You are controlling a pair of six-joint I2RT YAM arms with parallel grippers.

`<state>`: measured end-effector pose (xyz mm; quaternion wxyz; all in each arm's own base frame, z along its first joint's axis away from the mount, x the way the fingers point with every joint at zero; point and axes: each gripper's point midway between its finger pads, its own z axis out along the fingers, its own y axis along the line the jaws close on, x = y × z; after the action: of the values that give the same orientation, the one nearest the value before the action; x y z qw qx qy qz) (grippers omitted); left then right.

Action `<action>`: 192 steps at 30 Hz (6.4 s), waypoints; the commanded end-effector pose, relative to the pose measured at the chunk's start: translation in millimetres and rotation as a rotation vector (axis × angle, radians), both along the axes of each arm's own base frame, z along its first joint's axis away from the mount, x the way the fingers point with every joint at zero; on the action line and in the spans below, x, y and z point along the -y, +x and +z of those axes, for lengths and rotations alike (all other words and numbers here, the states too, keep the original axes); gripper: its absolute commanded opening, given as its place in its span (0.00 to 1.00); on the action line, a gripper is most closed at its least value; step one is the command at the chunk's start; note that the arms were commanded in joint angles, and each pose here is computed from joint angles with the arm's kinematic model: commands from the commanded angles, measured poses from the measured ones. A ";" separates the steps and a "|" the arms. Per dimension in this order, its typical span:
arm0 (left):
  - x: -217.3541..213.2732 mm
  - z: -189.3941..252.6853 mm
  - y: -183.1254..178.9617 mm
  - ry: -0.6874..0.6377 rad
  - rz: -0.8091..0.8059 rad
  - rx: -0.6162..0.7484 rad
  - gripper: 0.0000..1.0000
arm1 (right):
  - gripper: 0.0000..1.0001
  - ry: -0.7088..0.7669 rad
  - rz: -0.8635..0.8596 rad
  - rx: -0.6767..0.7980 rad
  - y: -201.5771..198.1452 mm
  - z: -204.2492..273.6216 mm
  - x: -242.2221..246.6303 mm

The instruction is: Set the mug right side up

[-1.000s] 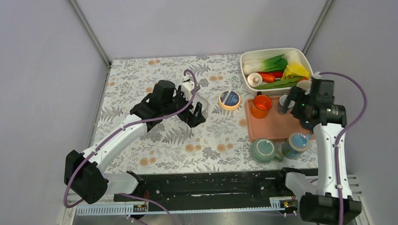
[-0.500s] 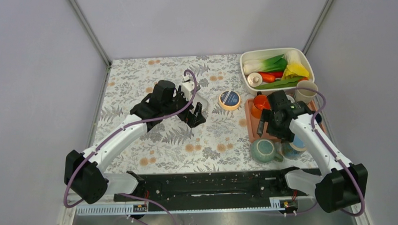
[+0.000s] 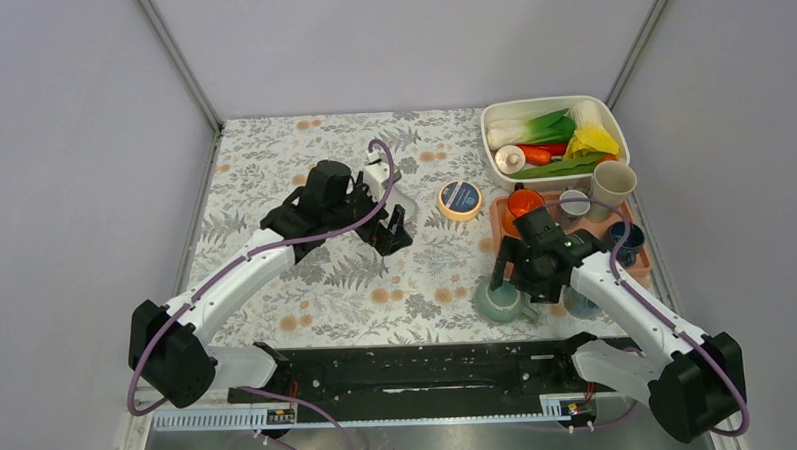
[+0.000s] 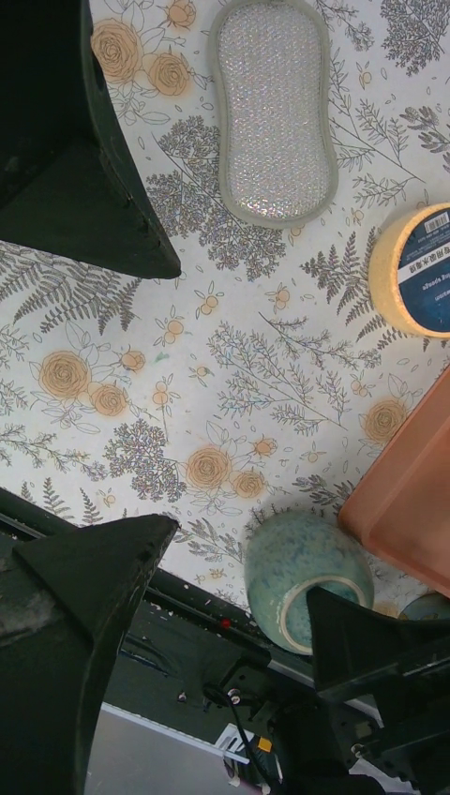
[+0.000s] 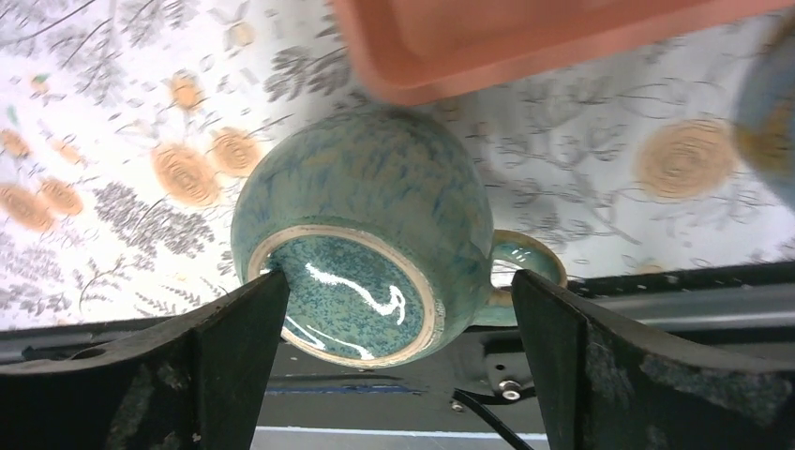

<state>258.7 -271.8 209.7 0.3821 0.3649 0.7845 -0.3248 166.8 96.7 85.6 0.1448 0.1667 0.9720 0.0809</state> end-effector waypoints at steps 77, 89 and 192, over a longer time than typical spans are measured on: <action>0.2 8.8 0.9 -0.012 -0.022 0.042 0.99 | 0.82 0.030 -0.640 0.352 20.1 49.6 128.8; 1.7 8.1 1.2 -0.014 -0.027 0.035 0.99 | 0.72 0.204 -0.548 0.315 15.5 29.8 83.0; 71.5 -50.6 -28.4 -0.264 -0.281 -0.461 0.94 | 0.00 0.555 0.627 1.112 48.6 155.5 -133.1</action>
<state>230.1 -330.2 143.9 0.1935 0.3343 0.7710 -0.5064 204.5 220.9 149.5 0.4357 -0.1394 0.7969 0.3946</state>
